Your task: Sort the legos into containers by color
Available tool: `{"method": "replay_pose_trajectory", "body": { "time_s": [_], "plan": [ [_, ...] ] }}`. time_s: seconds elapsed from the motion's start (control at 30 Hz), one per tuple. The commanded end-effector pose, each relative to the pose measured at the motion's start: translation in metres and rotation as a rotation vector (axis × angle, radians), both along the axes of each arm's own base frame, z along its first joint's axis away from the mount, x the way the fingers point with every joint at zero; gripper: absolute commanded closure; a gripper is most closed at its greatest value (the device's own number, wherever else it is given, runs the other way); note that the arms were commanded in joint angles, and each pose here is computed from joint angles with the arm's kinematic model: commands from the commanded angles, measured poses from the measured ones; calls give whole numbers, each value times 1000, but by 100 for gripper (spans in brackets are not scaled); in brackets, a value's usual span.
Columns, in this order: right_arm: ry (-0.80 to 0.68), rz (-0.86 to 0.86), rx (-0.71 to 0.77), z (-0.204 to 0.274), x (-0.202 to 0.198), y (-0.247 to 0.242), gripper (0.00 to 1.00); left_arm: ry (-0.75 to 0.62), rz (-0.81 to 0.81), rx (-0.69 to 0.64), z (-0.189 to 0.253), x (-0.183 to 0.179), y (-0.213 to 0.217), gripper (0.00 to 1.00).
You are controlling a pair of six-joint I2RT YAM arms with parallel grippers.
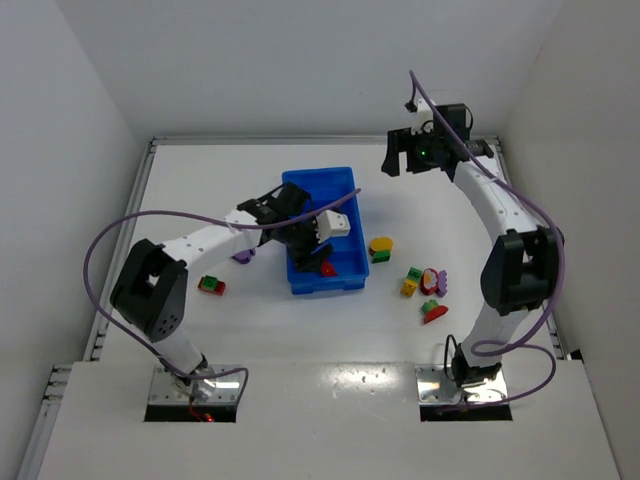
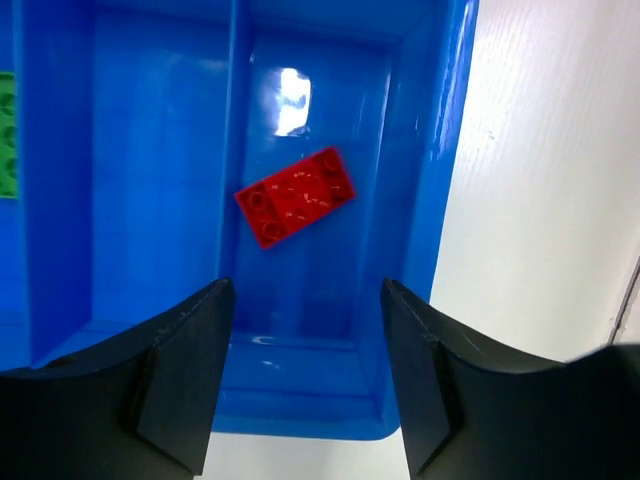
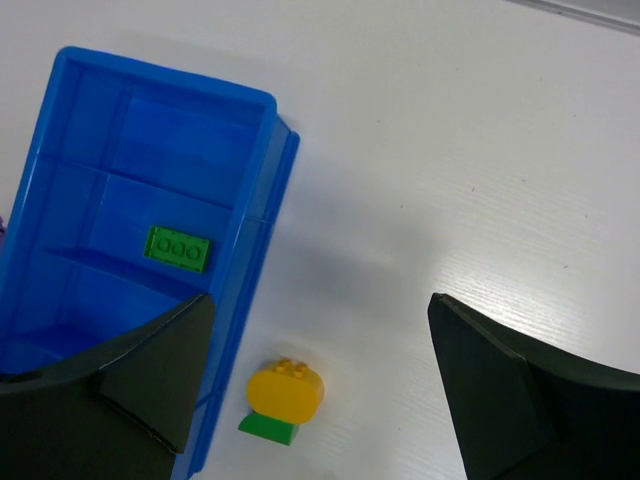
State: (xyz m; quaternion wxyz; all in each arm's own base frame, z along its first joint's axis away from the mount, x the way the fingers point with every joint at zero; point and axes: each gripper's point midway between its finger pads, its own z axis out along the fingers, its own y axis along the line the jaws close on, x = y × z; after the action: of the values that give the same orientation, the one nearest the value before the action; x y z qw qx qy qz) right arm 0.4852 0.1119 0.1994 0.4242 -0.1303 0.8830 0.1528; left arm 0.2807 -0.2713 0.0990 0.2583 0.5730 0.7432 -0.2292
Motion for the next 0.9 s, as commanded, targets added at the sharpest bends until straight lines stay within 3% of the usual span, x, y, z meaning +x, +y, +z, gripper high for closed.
{"method": "replay_pose_trajectory", "body": {
  "time_s": [0.0, 0.13, 0.2, 0.27, 0.47, 0.53, 0.67, 0.87],
  "plan": [
    [-61, 13, -11, 19, -3, -3, 12, -134, 1, -112, 59, 15, -17, 34],
    [-67, 17, -12, 24, -8, -7, 12, -208, 262, -224, 123, 56, 20, 34],
    [-70, 29, -13, 25, -12, -6, 12, -273, 390, -234, 148, 69, 52, 28],
    [-61, 29, -14, 23, -13, -6, 12, -318, 543, -186, 154, 75, 95, 14],
    [-49, 59, 7, 22, -12, 0, 12, -289, 806, 8, 97, 54, 164, 14],
    [-31, 59, 6, 14, -10, 1, 12, -232, 807, 39, 71, 43, 171, 14],
    [-29, 66, 11, 14, -6, 3, 12, -125, 804, 104, 27, 30, 182, 0],
    [-20, 75, 11, 10, -3, 7, 12, -99, 829, 145, -9, 43, 204, 0]
  ]
}}
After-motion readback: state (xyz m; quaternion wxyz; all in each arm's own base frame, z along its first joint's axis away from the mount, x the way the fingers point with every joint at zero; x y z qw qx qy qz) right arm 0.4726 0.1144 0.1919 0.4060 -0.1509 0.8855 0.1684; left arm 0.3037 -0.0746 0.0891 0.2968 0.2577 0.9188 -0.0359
